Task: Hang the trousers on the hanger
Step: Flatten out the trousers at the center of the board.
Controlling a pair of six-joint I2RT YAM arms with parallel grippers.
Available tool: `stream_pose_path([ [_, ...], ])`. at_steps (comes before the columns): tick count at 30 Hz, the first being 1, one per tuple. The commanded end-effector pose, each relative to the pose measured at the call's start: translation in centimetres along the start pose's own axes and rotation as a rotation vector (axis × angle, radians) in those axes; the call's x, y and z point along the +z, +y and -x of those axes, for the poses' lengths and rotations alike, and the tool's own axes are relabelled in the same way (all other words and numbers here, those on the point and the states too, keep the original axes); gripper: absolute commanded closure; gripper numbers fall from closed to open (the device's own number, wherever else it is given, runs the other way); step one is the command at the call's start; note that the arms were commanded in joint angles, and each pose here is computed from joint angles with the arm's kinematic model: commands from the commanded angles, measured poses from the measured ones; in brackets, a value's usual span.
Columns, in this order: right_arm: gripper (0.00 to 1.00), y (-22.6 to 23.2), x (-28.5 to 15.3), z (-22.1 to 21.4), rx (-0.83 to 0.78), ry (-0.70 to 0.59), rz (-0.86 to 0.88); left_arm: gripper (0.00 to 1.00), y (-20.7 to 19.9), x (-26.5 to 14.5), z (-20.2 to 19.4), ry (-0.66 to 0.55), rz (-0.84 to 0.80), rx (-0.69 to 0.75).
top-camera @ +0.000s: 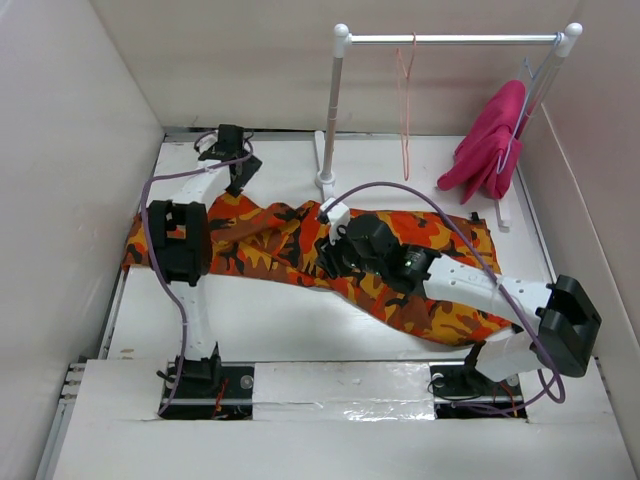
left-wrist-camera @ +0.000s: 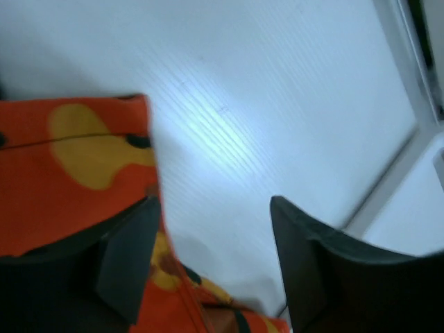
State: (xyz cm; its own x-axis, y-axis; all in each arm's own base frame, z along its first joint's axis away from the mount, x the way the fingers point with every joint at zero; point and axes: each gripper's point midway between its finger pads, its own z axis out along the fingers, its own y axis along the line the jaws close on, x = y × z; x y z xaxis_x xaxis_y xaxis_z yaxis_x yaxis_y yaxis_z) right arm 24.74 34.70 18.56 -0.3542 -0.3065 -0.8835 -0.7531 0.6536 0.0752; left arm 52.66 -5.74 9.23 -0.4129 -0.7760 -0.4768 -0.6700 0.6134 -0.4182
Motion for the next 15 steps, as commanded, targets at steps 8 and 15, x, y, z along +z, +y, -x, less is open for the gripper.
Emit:
stream_pose_path([
  [8,0.53,0.7,-0.6,3.2,-0.015,-0.085,-0.018,0.3,-5.4,-10.0,4.3,-0.096,-0.381,0.109],
  [15,1.0,0.0,-1.7,4.0,-0.007,-0.118,-0.065,0.62,7.9,-11.1,7.0,-0.156,-0.262,-0.152],
])
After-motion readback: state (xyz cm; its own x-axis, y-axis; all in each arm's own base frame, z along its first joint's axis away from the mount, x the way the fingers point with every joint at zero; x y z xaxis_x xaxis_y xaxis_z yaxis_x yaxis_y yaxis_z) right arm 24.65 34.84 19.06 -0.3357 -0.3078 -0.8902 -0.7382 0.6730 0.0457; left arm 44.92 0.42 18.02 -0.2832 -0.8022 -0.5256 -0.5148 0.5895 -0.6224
